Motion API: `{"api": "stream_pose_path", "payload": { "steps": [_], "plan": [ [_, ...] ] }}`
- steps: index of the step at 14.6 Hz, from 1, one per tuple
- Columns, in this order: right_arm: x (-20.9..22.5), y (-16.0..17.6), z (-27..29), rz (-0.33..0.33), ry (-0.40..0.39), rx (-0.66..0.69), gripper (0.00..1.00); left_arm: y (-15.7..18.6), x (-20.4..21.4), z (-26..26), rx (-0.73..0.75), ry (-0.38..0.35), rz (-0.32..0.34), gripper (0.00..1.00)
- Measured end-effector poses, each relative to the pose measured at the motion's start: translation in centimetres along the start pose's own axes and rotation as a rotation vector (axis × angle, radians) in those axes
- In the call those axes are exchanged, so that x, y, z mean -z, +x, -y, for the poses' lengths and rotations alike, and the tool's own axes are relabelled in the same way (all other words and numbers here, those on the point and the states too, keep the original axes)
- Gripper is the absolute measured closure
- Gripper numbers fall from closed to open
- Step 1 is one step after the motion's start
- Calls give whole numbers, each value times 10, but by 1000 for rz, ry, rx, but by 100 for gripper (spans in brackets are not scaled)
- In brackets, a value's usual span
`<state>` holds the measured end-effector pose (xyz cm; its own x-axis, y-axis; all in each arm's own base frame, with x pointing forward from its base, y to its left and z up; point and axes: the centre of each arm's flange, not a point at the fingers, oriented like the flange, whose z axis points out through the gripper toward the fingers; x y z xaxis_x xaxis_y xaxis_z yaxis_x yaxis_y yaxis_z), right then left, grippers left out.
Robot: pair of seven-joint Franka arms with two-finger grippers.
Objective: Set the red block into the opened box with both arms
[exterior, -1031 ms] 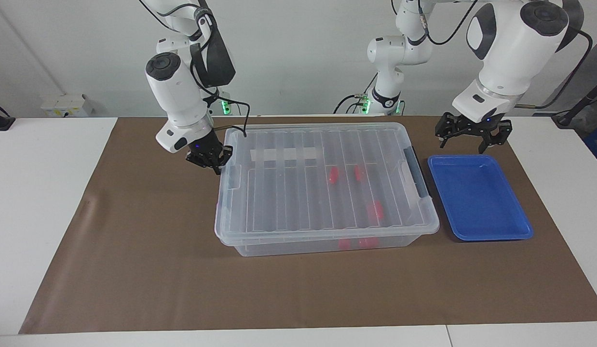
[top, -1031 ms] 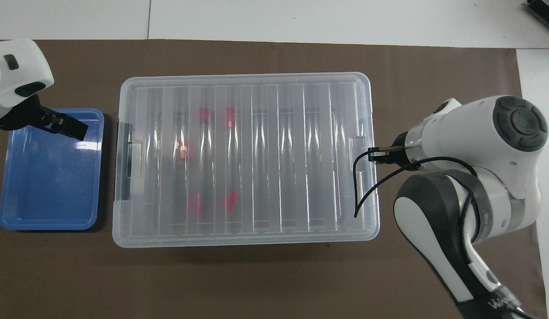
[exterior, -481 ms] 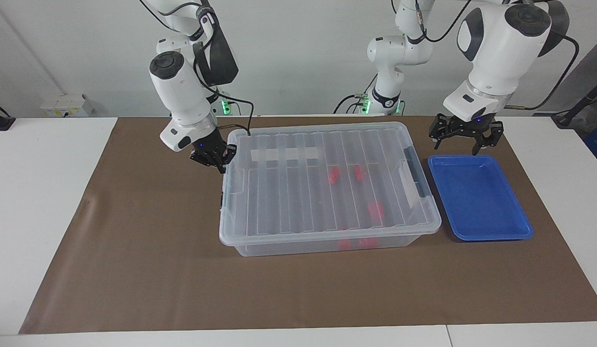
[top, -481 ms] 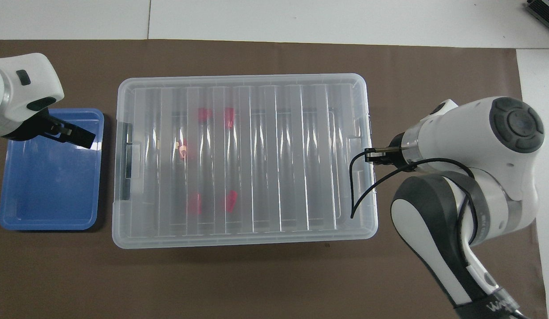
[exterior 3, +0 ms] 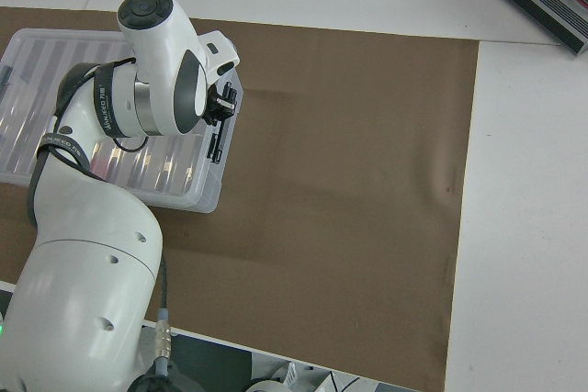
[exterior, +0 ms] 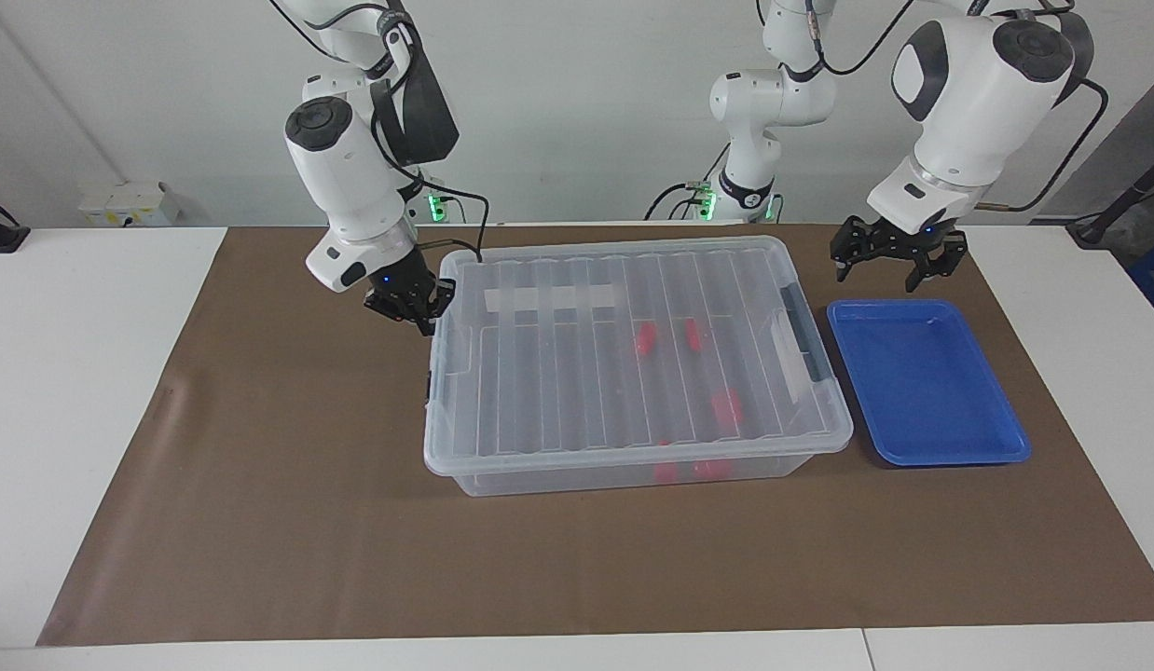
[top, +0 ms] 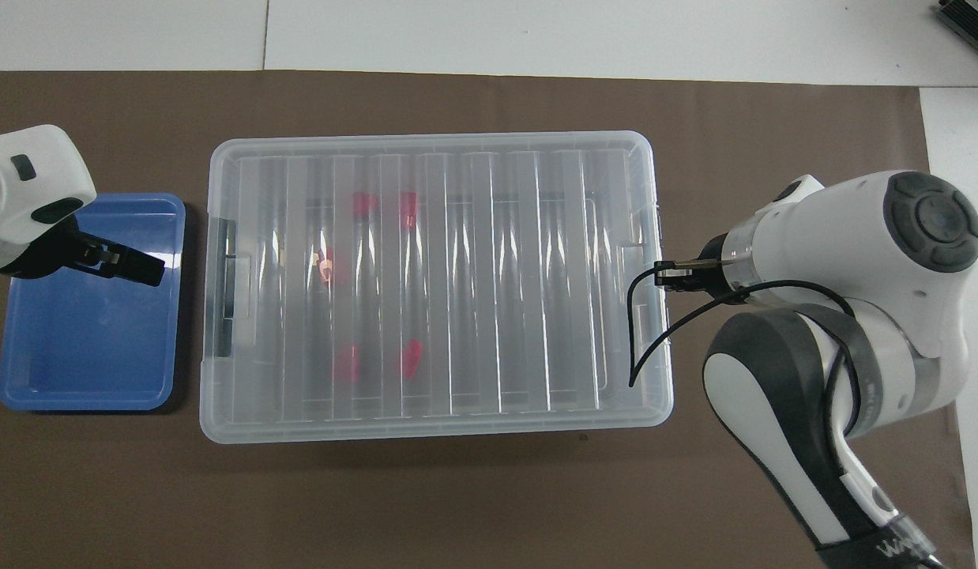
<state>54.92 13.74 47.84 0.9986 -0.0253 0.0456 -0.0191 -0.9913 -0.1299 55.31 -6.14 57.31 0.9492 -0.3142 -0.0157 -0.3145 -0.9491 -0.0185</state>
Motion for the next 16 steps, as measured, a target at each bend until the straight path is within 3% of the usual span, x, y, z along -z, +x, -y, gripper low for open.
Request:
{"api": "stream_pose_path", "payload": {
  "steps": [4,8,16],
  "plan": [
    [32,4,-27,-1,-22,-38,40,1,3,-7,-13,1,-7,0],
    [75,10,-63,-3,-114,-66,0,1,3,-6,-10,2,-8,0],
    [150,-7,-87,20,-162,-146,0,0,3,-2,-2,1,-8,0]
  ]
}}
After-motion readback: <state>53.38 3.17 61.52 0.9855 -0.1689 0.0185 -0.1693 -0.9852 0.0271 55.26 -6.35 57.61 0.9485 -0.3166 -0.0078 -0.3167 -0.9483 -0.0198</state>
